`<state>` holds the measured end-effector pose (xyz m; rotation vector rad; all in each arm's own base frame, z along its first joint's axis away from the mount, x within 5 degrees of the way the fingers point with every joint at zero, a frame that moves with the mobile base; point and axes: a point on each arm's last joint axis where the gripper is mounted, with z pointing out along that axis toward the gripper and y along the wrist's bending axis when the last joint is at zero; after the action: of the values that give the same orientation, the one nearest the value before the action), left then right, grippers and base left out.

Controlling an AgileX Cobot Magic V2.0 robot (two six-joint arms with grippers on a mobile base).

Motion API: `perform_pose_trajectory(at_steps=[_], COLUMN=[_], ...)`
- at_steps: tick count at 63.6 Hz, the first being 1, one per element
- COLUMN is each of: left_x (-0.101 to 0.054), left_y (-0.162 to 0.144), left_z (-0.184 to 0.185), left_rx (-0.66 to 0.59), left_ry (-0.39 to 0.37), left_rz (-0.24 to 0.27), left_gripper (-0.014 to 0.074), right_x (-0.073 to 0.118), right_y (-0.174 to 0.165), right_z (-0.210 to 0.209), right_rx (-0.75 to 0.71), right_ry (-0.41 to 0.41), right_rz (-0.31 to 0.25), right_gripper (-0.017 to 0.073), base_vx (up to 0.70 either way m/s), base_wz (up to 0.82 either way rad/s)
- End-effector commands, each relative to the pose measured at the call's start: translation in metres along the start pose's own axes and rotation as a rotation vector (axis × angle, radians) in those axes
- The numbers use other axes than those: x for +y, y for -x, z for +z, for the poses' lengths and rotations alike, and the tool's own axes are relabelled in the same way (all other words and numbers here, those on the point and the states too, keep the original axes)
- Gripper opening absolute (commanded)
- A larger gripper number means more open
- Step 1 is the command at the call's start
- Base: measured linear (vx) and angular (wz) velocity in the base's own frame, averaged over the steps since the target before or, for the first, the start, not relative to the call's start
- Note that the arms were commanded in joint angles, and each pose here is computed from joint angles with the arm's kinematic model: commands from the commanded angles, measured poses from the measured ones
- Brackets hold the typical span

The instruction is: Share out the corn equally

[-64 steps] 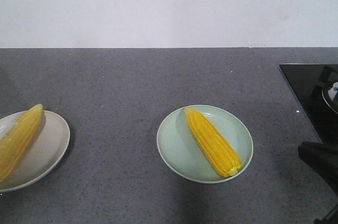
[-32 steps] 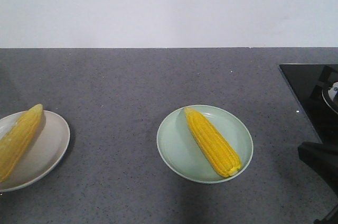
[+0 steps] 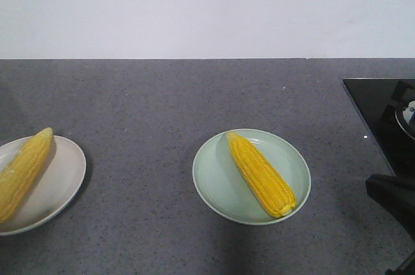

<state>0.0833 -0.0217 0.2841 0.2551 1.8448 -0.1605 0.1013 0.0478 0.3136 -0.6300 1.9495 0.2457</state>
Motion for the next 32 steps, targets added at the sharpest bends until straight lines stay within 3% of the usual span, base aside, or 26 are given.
perform_pose_trajectory(at_steps=[1,13,28,32], left_x=[0.002,0.003,0.005,0.006], left_y=[-0.007,-0.053,-0.09,-0.09], left_z=[-0.009,-0.013,-0.005,-0.006], left_rx=[-0.171,-0.3,-0.328,-0.325], left_ry=[0.039,0.077,0.122,0.143], left_rz=[-0.031,-0.036,-0.134,-0.113], left_gripper=[-0.0007,-0.0007,-0.0007,-0.0007], right_x=[-0.003,-0.003,-0.003,-0.003], right_y=[0.013,0.013,0.013,0.013], right_z=[-0.004,-0.004,-0.004,-0.004], right_rx=[-0.08,-0.08,-0.078,-0.079], right_ry=[-0.033,-0.033,-0.032,-0.032], right_rz=[0.0,0.0,0.0,0.0], right_gripper=[-0.0004,-0.0004,-0.0004,-0.0004], base_vx=[0.0,0.0,0.0,0.0], base_wz=[0.0,0.0,0.0,0.0])
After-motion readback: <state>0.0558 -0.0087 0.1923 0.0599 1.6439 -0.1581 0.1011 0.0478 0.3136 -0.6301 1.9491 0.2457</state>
